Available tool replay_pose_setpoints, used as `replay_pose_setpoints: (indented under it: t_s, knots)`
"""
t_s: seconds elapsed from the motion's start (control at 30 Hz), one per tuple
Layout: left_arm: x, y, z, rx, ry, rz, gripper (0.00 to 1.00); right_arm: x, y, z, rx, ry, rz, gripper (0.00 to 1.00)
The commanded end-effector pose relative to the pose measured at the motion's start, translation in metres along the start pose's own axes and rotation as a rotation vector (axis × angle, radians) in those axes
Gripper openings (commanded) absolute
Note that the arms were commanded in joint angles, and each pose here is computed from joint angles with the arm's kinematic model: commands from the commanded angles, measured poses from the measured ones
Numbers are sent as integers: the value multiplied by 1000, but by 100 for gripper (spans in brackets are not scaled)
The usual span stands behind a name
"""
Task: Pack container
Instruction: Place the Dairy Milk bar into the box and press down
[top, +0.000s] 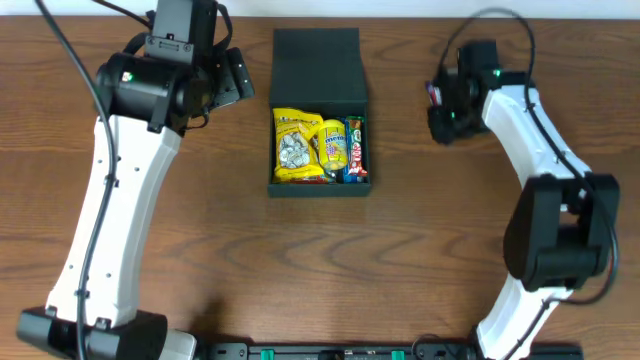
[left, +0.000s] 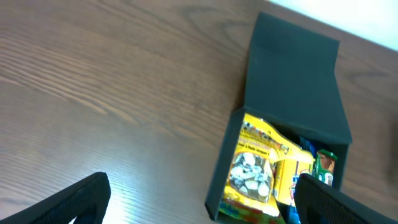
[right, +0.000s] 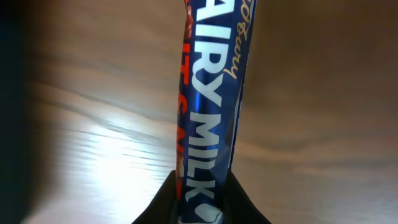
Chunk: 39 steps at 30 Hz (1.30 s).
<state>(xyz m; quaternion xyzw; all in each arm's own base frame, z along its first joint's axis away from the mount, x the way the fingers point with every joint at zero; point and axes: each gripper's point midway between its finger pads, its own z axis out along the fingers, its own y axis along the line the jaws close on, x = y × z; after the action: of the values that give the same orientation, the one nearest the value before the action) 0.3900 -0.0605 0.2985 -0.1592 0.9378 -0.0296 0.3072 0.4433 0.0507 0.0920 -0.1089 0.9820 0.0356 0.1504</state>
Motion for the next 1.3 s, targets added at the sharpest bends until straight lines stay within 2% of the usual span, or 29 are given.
replay_pose_setpoints:
  t_s: [0.0,0.1,0.13,0.17,0.2,0.4,0.5,0.63,0.73,0.87,1.0,1.03,1.07,1.1,1.13,1.17,1.27]
  knots:
    - [-16,23,-34,-21,-104,-43,95,-33,64,-66,-117,-175,-265,5]
    - [-24,41,-55,-24,-155,-88,95,-19,112,-75,-190,-164,-486,8]
    - [-26,48,-63,-25,-174,-104,95,-9,126,-74,-216,-140,-557,7]
    - [-28,55,-72,-26,-194,-120,95,0,138,-72,-232,-113,-619,2]
    - [-29,61,-79,-28,-213,-134,95,7,148,-69,-234,-95,-668,2]
    - [-29,73,-117,-1,-293,-166,95,32,173,-52,-235,-55,-953,1]
    - [-26,75,-124,5,-303,-168,95,43,180,-45,-258,-43,-1034,8]
    - [-21,68,-122,40,-273,-160,95,56,198,-32,-276,-53,-1164,6]
    - [-21,68,-122,42,-271,-160,95,57,210,-25,-276,-82,-1196,2]
    - [-19,69,-121,40,-262,-159,95,47,224,-18,-233,-150,-1235,2]
    - [-17,69,-121,35,-253,-157,95,47,222,-12,-204,-152,-1240,2]
    - [-16,70,-121,34,-252,-157,95,47,221,-11,-201,-150,-1241,9]
    - [-16,70,-120,34,-251,-157,95,48,221,-10,-201,-147,-1240,25]
    - [-16,70,-120,34,-251,-157,96,48,221,-10,-198,-146,-1241,48]
    - [-16,70,-120,33,-251,-156,95,48,221,-10,-198,-147,-1241,91]
    - [-16,70,-120,33,-251,-157,95,48,221,-10,-197,-149,-1240,99]
    - [-16,70,-120,32,-251,-157,95,42,223,-12,-191,-173,-1215,99]
